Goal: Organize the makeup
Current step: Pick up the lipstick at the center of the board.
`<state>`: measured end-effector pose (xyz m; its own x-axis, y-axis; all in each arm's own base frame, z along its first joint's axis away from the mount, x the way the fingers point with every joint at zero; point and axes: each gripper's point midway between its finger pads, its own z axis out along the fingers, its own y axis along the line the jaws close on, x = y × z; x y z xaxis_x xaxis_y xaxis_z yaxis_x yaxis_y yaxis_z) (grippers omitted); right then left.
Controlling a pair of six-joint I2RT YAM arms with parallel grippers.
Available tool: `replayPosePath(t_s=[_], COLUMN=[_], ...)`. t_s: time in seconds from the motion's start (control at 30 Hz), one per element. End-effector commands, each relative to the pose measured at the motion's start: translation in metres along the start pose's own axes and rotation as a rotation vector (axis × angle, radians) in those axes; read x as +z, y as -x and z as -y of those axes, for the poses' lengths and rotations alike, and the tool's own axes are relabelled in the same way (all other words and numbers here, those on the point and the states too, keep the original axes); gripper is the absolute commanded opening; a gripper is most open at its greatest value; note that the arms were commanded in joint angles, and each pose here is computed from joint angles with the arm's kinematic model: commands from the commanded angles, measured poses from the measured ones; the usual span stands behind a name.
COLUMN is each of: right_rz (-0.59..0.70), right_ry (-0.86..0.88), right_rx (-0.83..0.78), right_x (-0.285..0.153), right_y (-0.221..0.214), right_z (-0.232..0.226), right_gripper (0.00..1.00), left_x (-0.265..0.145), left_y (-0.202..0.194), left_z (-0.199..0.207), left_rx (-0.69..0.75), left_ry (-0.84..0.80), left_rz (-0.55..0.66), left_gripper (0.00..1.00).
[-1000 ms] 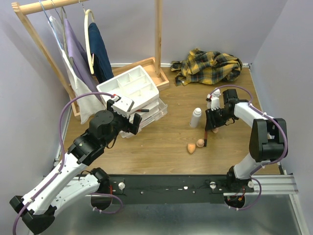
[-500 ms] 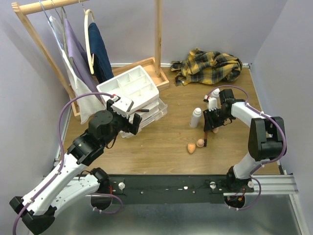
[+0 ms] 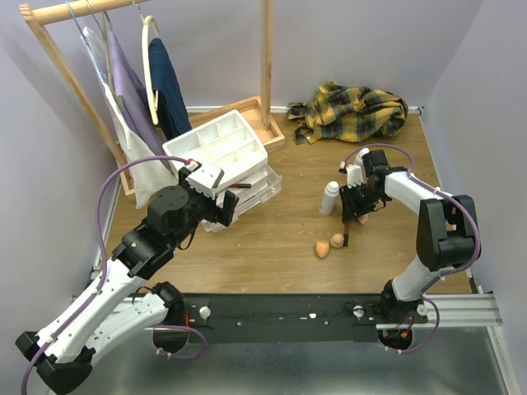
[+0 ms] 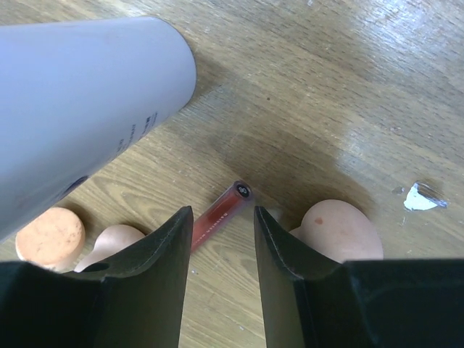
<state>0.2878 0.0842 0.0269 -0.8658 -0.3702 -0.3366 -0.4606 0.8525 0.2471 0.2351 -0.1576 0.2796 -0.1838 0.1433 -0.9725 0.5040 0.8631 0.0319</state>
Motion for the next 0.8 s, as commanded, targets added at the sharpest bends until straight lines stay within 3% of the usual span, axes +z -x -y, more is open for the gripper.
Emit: replayPosePath(t_s=[0.0,0.47,0.63,0.77], right_rz=[-0.014,-0.039,-0.052,-0.069], right_ry=[-0.062,-0.108,-0.099,-0.096], right_rx=[0.019,0.016,0.013,0.009], right_x=[0.006,0.009,0.012,0.015], right_y=[0.001,-0.002,-0.006,-0.01], right_z=[0.009,0.011,0.009,0.007], right_gripper=[0.46,0.34,0.34,0.39], left_x=[-0.002,-0.004,-0.004,-0.004], left_y=[0.007,0.01,0.01,0.01], left_z=[0.001,0.002,0.001,0.001], left_rx=[-0.014,-0.018,-0.019,-0.018], left_ry=[-0.015,-0.02,-0.02,-0.02], left_rz=[0.035,0.045,0.048,0.046], left_gripper=[0.98,0.98,0.98,0.98])
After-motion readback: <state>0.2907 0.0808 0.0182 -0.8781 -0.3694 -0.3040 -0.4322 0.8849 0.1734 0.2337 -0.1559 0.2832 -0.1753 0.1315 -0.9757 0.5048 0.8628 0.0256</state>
